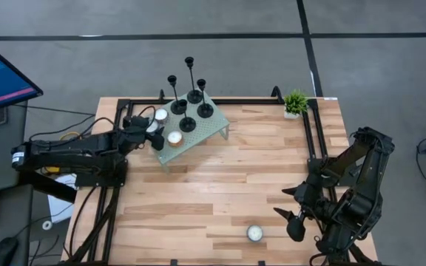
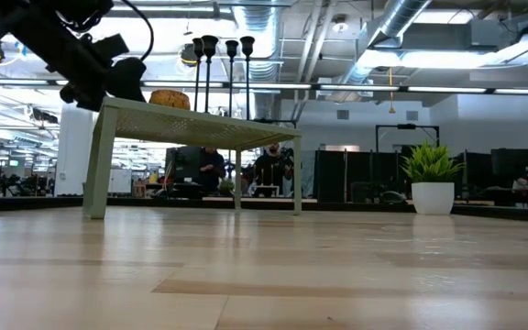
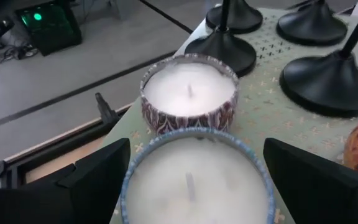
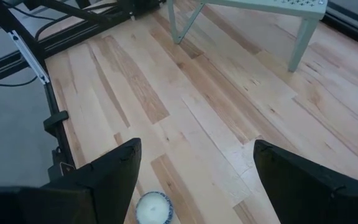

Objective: Pick & Place candle stick holders
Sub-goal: Put the light blue patterned scented candle on the shelf, then put the blue patterned scented candle on the shelf

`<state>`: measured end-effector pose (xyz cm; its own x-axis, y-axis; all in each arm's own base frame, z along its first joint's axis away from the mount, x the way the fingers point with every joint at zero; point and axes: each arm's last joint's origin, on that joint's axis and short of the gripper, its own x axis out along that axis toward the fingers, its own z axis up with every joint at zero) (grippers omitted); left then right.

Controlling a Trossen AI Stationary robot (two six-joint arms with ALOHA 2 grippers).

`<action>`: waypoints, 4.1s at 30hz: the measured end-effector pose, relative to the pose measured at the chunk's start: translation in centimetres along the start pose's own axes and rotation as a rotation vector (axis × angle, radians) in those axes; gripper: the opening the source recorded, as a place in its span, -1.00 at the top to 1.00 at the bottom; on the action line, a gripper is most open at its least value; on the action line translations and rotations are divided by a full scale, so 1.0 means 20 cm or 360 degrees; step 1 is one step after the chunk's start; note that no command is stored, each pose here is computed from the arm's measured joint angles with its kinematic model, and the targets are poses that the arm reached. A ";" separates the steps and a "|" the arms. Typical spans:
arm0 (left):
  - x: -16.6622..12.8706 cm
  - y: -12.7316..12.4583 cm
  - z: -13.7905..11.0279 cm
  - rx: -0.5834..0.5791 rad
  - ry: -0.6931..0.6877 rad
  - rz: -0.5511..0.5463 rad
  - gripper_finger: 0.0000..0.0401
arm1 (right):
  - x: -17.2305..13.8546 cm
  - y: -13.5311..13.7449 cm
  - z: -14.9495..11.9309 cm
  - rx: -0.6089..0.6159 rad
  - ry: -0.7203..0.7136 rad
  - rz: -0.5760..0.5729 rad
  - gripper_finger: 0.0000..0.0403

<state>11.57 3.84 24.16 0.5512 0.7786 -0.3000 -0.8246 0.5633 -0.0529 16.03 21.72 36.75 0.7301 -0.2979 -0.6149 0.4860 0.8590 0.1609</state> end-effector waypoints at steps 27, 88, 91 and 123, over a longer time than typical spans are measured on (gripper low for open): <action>-0.22 -0.04 0.38 -0.0067 -0.0164 -0.0649 -0.54 | 0.00 0.01 0.00 0.0039 -0.0001 0.0020 -0.50; -0.13 -0.06 0.04 0.0250 0.0179 -0.0062 0.98 | 0.00 0.03 0.01 0.0085 -0.0012 0.0059 -0.50; -0.13 -0.08 0.05 0.0186 0.0238 -0.0229 0.98 | 0.00 0.03 0.01 0.0089 -0.0011 0.0062 -0.50; -0.64 -0.48 0.29 -0.0693 0.0173 -0.2121 0.99 | 0.38 0.39 -0.90 0.0019 0.0378 0.0079 -0.50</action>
<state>13.17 -9.85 34.10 0.9434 -0.3014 0.1384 0.3183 0.7058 -0.6329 16.66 33.62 19.39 0.6206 -0.1477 -0.7701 0.4588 0.8649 0.2038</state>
